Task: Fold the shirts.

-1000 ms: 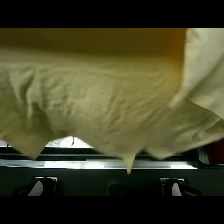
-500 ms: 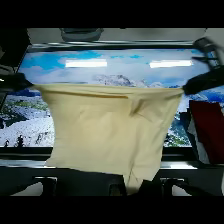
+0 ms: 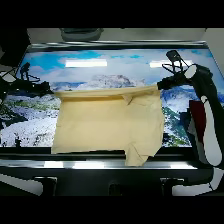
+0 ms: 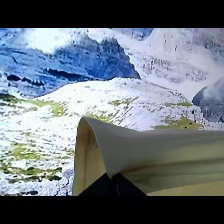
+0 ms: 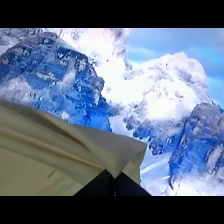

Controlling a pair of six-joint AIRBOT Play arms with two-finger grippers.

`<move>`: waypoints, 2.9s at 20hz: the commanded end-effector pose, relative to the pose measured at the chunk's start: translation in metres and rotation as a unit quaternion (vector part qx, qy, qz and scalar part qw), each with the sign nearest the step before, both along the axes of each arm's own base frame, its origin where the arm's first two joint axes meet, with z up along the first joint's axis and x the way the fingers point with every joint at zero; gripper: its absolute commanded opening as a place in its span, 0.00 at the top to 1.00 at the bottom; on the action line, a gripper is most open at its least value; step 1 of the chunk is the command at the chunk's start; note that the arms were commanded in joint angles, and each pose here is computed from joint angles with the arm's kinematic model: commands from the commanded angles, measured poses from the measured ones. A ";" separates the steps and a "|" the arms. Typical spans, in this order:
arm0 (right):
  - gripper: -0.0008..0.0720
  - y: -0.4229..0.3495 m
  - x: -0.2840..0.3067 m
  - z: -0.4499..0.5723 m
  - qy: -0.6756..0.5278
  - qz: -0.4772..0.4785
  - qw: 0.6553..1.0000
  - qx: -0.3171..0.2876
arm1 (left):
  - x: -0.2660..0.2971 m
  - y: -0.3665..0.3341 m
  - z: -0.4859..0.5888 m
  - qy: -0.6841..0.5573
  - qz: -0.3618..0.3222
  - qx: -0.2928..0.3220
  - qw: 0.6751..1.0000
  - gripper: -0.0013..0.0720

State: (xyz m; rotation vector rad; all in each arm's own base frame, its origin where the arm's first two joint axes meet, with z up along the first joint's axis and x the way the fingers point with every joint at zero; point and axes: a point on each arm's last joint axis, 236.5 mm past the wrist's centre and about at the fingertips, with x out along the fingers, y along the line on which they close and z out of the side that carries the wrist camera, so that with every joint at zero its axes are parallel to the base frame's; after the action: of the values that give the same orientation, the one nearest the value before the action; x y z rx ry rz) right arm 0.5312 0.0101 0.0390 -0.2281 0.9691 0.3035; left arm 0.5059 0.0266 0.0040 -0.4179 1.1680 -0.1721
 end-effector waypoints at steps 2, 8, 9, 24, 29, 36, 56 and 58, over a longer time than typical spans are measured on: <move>0.93 -0.013 -0.106 -0.013 0.198 0.062 0.977 -0.057 | -0.064 -0.002 -0.004 0.125 -0.055 -0.020 0.990 0.95; 0.93 0.017 -0.184 -0.094 0.336 0.064 0.939 0.017 | -0.152 -0.017 -0.068 0.290 -0.074 -0.046 0.953 0.95; 0.93 0.019 -0.183 -0.104 0.331 0.054 0.942 0.022 | -0.152 -0.016 -0.073 0.289 -0.070 -0.043 0.954 0.95; 0.38 -0.019 -0.251 -0.076 0.405 0.041 0.913 0.018 | -0.304 -0.010 -0.102 0.319 0.025 -0.030 0.947 0.35; 0.39 -0.020 -0.258 -0.076 0.396 0.048 0.917 0.012 | -0.305 -0.025 -0.117 0.290 0.037 -0.049 0.955 0.38; 0.28 0.013 -0.303 -0.097 0.377 0.037 0.923 0.066 | -0.285 -0.023 -0.119 0.256 0.064 -0.053 0.963 0.95; 0.93 0.066 -0.268 -0.055 0.210 0.038 0.961 0.173 | -0.223 -0.008 -0.039 0.115 0.048 -0.025 0.992 0.95; 0.94 0.037 -0.222 -0.020 0.150 0.019 0.982 0.117 | -0.192 0.001 -0.005 0.072 0.062 -0.015 0.995 0.95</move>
State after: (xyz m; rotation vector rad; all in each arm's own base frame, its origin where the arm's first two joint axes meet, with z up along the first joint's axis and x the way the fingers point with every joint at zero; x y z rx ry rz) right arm 0.2643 0.0760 -0.0262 0.1516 1.3362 0.5896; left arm 0.2814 0.0230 -0.0482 -0.5379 1.4021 -0.0543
